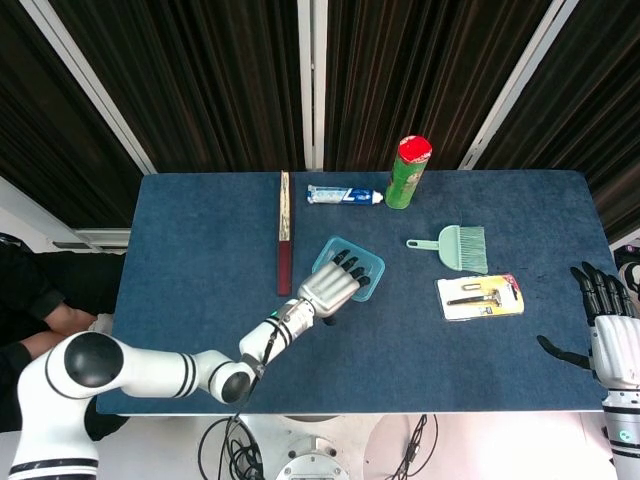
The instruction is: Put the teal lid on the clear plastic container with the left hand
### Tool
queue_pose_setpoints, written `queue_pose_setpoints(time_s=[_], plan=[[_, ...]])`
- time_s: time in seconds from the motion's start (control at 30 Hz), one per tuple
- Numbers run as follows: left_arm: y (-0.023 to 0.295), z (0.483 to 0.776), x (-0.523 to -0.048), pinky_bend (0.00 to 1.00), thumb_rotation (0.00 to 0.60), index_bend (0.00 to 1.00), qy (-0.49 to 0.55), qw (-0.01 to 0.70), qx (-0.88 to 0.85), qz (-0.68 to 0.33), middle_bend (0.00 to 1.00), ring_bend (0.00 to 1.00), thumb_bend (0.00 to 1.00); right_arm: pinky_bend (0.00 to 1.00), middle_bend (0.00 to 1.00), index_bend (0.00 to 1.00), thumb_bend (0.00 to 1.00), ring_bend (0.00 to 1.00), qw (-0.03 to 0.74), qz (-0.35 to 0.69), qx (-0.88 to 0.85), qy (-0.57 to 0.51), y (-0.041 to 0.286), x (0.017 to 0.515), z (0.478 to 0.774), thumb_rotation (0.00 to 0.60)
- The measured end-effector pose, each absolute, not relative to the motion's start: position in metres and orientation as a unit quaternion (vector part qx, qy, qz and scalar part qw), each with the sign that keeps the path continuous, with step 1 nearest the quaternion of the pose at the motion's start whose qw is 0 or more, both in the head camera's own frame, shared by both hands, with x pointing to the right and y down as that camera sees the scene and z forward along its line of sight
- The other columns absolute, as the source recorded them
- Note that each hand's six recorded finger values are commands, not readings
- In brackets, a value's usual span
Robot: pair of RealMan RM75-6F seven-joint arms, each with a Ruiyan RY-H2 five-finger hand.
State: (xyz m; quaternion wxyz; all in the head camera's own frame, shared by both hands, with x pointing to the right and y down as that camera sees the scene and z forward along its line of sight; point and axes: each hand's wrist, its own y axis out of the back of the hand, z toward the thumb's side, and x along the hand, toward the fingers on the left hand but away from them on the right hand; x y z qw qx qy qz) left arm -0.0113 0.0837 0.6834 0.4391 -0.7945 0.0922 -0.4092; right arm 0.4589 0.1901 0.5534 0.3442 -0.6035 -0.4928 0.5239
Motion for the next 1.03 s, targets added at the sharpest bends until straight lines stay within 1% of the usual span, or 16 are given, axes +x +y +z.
queue_pose_setpoints(time_s=[0.1, 0.23, 0.4, 0.53, 0.73, 0.83, 1.03], plan=[[0.067, 0.67, -0.039, 0.0, 0.6, 0.2, 0.145, 0.417, -0.796, -0.414, 0.14, 0.04, 0.06, 0.0, 0.0, 0.0, 0.04, 0.0, 0.342, 0.525, -0.606, -0.49, 0.191, 0.461, 0.552, 0.6], [0.053, 0.656, -0.096, 0.0, 0.6, 0.2, 0.226, 0.379, -0.791, -0.424, 0.14, 0.04, 0.06, 0.0, 0.0, 0.0, 0.04, 0.0, 0.331, 0.525, -0.613, -0.489, 0.192, 0.464, 0.554, 0.6], [0.054, 0.647, -0.179, 0.0, 0.6, 0.2, 0.302, 0.354, -0.761, -0.452, 0.14, 0.04, 0.06, 0.0, 0.0, 0.0, 0.04, 0.0, 0.326, 0.524, -0.616, -0.489, 0.194, 0.472, 0.556, 0.6], [0.074, 0.638, -0.251, 0.0, 0.6, 0.2, 0.354, 0.344, -0.725, -0.481, 0.14, 0.04, 0.06, 0.0, 0.0, 0.0, 0.04, 0.0, 0.325, 0.521, -0.615, -0.494, 0.196, 0.479, 0.554, 0.6], [0.118, 0.618, -0.333, 0.0, 0.6, 0.2, 0.403, 0.344, -0.672, -0.516, 0.14, 0.04, 0.06, 0.0, 0.0, 0.0, 0.04, 0.0, 0.331, 0.516, -0.617, -0.494, 0.195, 0.482, 0.554, 0.6], [0.14, 0.609, -0.361, 0.0, 0.6, 0.2, 0.421, 0.34, -0.651, -0.533, 0.14, 0.04, 0.06, 0.0, 0.0, 0.0, 0.04, 0.0, 0.335, 0.51, -0.622, -0.491, 0.192, 0.479, 0.556, 0.6], [0.178, 0.599, -0.401, 0.0, 0.6, 0.2, 0.443, 0.328, -0.612, -0.567, 0.14, 0.04, 0.07, 0.0, 0.0, 0.0, 0.04, 0.0, 0.321, 0.499, -0.639, -0.489, 0.191, 0.475, 0.559, 0.6]])
